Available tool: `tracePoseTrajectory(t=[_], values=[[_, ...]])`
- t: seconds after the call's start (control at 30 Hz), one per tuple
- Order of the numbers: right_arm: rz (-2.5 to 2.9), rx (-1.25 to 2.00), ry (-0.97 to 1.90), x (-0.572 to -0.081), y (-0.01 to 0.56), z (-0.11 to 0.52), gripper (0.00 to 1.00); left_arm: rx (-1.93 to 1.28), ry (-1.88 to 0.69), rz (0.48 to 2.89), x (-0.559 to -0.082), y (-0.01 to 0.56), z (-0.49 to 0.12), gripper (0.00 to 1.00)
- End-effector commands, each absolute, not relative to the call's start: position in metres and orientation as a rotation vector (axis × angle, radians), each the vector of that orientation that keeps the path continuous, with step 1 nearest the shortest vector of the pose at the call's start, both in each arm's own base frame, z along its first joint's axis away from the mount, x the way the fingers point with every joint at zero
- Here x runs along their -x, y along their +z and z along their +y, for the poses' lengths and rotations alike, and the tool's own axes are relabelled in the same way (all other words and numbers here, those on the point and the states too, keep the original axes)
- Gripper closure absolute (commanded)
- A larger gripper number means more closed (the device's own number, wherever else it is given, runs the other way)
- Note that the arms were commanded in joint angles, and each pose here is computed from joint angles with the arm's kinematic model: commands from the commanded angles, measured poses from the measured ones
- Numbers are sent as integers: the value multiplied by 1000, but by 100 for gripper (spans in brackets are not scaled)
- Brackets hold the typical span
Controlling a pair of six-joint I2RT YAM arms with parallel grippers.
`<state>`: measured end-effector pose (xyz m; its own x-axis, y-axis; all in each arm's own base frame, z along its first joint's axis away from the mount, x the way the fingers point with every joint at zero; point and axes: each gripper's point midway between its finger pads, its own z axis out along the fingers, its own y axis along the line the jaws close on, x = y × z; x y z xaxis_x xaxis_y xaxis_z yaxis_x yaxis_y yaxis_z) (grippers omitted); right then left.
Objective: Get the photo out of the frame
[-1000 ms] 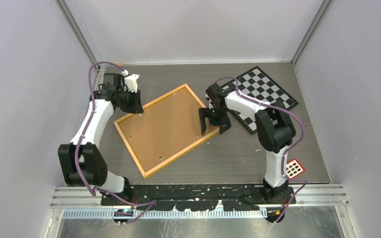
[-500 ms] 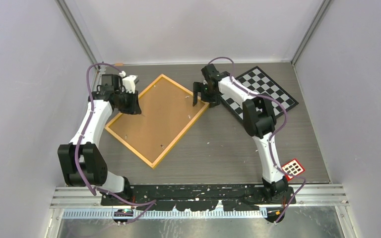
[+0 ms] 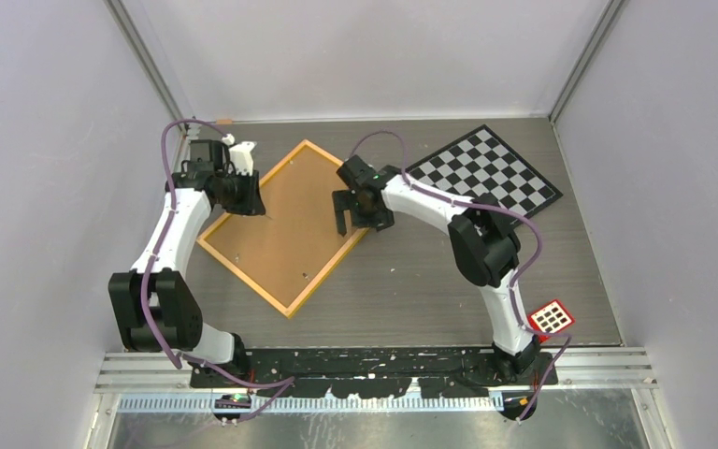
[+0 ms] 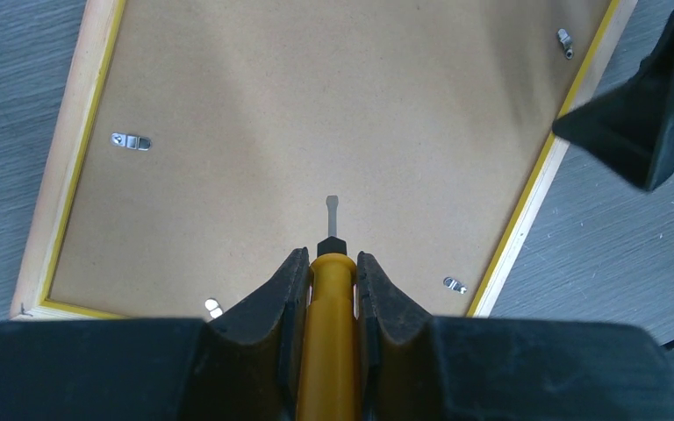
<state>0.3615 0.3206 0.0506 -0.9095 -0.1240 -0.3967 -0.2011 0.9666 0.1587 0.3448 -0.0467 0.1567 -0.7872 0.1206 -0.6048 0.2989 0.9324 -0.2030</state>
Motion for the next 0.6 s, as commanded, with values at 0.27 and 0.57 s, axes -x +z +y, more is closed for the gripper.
tracePoseTrajectory(t=[0.27,0.57], values=[[2827,229,189,-335,18,324,5,-275,-401,2390,-350,181,-49,100],[2912,236,141,-341,-2,284,43,-299,-387,2386,-349,184,-48,100]])
